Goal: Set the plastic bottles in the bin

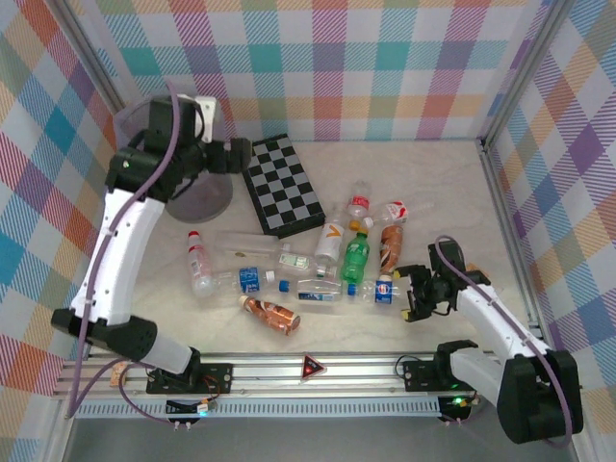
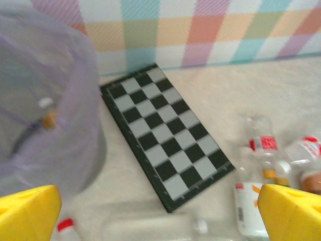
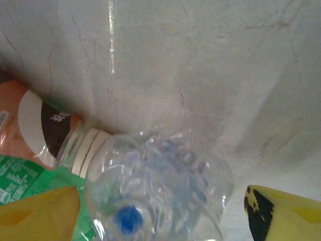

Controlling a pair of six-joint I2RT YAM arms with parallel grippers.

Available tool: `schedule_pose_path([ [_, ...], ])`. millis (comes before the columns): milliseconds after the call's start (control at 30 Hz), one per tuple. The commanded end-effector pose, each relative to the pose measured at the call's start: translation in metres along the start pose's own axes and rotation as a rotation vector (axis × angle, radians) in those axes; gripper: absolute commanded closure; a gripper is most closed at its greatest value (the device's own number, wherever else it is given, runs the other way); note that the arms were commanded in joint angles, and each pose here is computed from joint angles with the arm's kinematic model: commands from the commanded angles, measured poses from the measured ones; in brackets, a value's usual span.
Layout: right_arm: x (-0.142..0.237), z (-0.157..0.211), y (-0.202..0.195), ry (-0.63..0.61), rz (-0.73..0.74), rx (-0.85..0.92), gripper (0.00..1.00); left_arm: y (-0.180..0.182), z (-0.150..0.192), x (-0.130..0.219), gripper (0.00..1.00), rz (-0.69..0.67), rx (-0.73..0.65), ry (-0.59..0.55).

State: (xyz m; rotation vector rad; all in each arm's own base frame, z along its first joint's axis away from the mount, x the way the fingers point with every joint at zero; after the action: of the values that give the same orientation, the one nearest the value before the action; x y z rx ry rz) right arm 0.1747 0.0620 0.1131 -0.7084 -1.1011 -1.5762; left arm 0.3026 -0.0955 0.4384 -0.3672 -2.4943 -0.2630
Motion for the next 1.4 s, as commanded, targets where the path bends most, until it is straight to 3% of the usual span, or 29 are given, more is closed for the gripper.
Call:
schedule_pose_path([
  [0, -0.007, 0.0, 0.007, -0.003, -0.019, -0.016, 0.16, -0.019, 0.018, -0.007, 0.0, 0.096, 0.098, -0.002],
  [167, -0.009, -0.001, 0.013, -0.023, -0.022, -0.006, 0.23, -0.042, 0.042, -0.017, 0.0, 0.187, 0.164, 0.019],
  [400, -0.006, -0.001, 0.01, -0.024, -0.007, 0.0, 0.38, -0.08, 0.052, -0.041, 0.0, 0.292, 0.114, 0.093],
  [733, 0.041, 0.013, 0.01, -0.045, -0.085, 0.063, 0.47, -0.103, 0.043, -0.05, 0.0, 0.414, 0.087, 0.064],
  [967, 0.087, 0.04, 0.059, -0.054, -0.246, 0.361, 0.51, -0.142, 0.04, -0.044, 0.0, 0.658, -0.051, 0.037],
  [1100, 0.094, 0.064, 0.097, 0.066, -0.296, 0.581, 0.51, -0.159, 0.046, -0.047, 0.0, 0.72, -0.132, 0.057],
  [1367, 0.09, 0.13, 0.167, 0.486, -0.306, 0.981, 0.53, -0.2, 0.057, -0.061, 0.0, 0.862, -0.249, 0.102],
])
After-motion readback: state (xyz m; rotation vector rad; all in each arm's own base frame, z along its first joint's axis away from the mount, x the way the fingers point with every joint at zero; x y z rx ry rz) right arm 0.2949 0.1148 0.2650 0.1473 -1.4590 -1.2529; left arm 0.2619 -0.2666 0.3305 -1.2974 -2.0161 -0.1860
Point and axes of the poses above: each hand's point on the last joint's axis, 136 mm out from that joint toward the fingers, its own x axis back along the fingers, its own y axis along the line the jaws close on, z = x × y, the point moved 8 cm from there along x, back along the fingers, and after that the axes turned 14 degrees about -x, right-handed, at the moved point
